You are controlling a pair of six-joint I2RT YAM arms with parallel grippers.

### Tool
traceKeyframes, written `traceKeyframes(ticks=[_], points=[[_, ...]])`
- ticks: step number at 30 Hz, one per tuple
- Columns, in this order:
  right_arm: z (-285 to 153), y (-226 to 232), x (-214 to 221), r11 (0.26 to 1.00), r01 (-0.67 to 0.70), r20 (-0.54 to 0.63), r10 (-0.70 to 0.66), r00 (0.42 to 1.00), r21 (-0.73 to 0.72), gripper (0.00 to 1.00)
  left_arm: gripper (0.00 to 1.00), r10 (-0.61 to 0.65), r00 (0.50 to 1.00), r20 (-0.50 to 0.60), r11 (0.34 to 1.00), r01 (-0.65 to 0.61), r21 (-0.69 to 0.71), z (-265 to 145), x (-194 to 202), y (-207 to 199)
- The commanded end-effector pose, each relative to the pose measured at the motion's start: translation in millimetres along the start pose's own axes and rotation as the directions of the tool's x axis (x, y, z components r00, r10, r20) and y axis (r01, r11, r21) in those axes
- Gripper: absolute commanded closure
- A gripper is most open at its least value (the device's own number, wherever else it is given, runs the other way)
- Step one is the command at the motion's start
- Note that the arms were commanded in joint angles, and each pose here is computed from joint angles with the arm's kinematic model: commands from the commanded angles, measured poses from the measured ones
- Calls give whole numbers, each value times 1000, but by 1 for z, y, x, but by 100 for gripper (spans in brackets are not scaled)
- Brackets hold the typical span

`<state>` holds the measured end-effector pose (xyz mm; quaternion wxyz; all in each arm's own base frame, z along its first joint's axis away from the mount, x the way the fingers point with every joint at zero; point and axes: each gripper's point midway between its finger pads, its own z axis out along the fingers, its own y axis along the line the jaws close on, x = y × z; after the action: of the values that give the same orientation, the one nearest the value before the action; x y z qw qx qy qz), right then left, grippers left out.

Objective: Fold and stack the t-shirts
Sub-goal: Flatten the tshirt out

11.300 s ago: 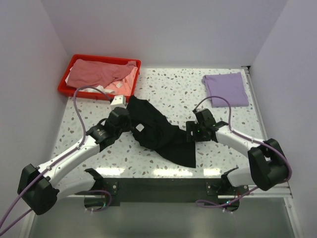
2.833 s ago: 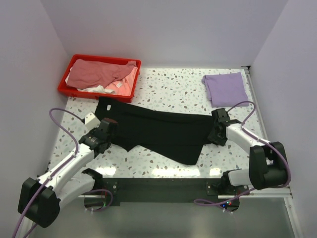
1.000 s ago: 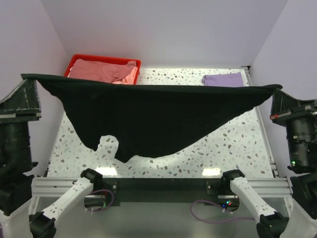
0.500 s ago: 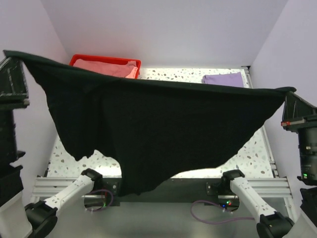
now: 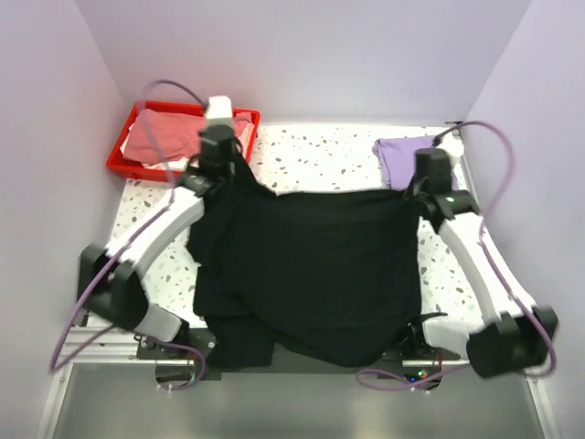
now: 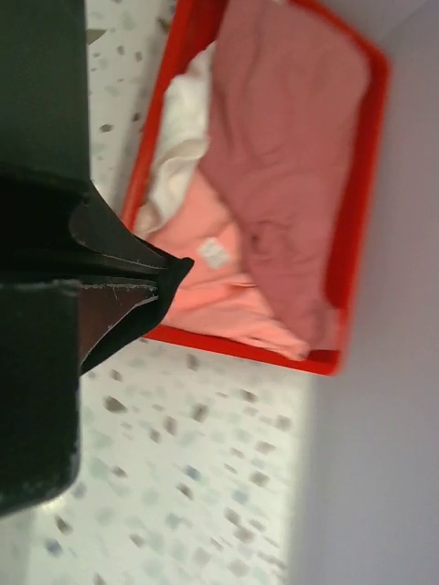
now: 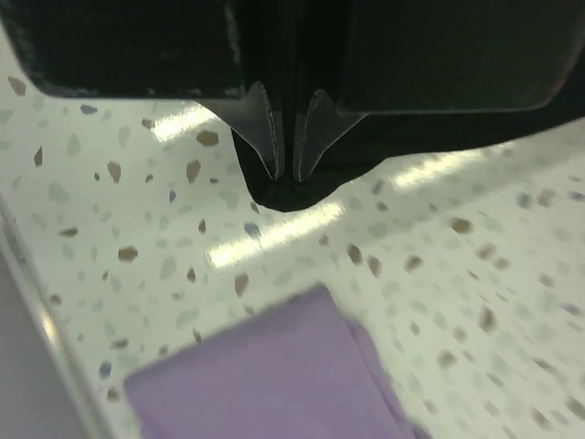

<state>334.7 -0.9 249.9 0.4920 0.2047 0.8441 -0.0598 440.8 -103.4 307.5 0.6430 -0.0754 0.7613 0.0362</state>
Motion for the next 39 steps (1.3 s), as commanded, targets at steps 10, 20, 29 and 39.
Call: traceKeyframes(ticks=[10, 20, 29, 39], points=[[113, 5, 60, 984, 107, -148, -86, 985, 144, 100, 100, 75, 972, -223, 997, -73, 21, 71, 155, -31], [135, 0, 43, 979, 96, -142, -71, 987, 180, 100, 100, 81, 983, -167, 997, -81, 4, 86, 140, -36], [148, -1, 34, 983, 94, -147, -71, 986, 155, 100, 100, 75, 988, -135, 997, -73, 16, 104, 126, -49], [151, -2, 46, 985, 118, -205, -89, 975, 129, 100, 100, 66, 982, -179, 997, -70, -18, 90, 136, -35]])
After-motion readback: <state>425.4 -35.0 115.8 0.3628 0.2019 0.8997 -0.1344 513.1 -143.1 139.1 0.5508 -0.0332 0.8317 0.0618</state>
